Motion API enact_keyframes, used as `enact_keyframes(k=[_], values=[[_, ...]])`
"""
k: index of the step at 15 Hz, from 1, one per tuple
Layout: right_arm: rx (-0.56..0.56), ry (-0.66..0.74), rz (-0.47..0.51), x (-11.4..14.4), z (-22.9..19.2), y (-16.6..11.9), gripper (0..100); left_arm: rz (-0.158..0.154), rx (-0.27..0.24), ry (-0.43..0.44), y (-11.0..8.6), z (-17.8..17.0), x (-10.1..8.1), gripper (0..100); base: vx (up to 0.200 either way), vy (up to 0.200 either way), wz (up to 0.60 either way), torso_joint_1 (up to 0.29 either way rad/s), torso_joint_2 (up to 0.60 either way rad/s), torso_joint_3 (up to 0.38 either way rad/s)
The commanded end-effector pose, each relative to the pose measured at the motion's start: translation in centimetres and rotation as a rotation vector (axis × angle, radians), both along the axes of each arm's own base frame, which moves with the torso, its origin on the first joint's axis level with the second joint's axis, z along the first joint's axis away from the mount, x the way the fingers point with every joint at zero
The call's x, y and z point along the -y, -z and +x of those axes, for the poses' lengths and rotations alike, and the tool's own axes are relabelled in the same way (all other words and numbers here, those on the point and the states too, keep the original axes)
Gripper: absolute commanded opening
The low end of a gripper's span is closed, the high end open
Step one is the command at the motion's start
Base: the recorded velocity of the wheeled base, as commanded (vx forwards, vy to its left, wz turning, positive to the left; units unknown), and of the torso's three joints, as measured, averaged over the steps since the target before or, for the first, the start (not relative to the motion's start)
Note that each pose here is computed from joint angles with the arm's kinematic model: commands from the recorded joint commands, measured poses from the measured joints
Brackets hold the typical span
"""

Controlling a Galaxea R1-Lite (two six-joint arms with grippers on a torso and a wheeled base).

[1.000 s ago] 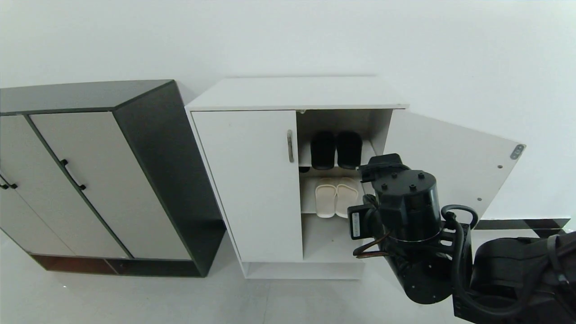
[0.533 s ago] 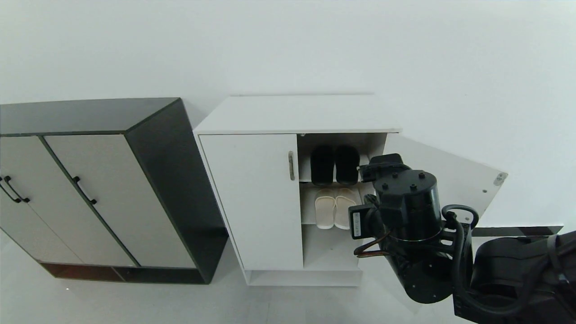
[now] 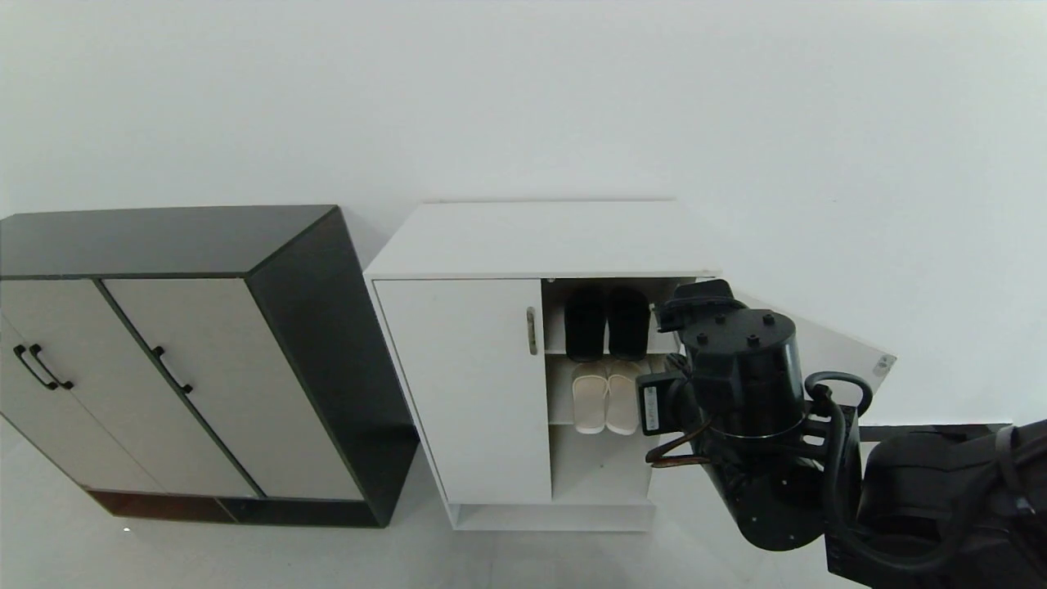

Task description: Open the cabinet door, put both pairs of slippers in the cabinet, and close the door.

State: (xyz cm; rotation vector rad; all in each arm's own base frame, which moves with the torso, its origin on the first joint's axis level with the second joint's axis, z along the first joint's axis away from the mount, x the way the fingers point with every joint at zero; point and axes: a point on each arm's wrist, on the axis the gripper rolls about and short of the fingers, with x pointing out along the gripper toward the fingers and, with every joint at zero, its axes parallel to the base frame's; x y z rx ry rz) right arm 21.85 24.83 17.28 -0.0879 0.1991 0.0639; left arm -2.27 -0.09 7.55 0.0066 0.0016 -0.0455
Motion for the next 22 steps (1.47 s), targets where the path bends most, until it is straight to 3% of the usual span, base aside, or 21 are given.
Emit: enact_keyframes(k=[1, 5, 13, 15, 22], values=[[-0.003, -0.001, -0.008, 0.1, -0.1, 0.1, 0, 0.000, -0.001, 0.000, 0.0, 0.0, 0.0, 0, 0.000, 0.000, 0.00, 0.046, -0.08, -0.051], [-0.003, 0.003, -0.011, 0.2, 0.0, 0.1, 0, 0.000, -0.001, 0.000, 0.0, 0.0, 0.0, 0, 0.000, 0.000, 0.00, 0.000, 0.00, 0.000], [0.031, 0.010, 0.016, 1.1, -0.3, -1.6, 0, -0.004, 0.000, 0.000, 0.0, 0.0, 0.0, 0, 0.000, 0.000, -0.60, 0.005, 0.00, 0.002], [0.045, 0.023, 0.016, 1.8, -0.2, -2.2, 0, -0.004, 0.000, 0.000, 0.0, 0.0, 0.0, 0, 0.000, 0.000, 0.00, 0.000, 0.00, 0.000], [0.053, -0.048, 0.104, 4.8, 5.0, -2.5, 0, -0.004, 0.000, 0.000, 0.0, 0.0, 0.0, 0, 0.000, 0.000, 0.00, 0.000, 0.00, 0.000]])
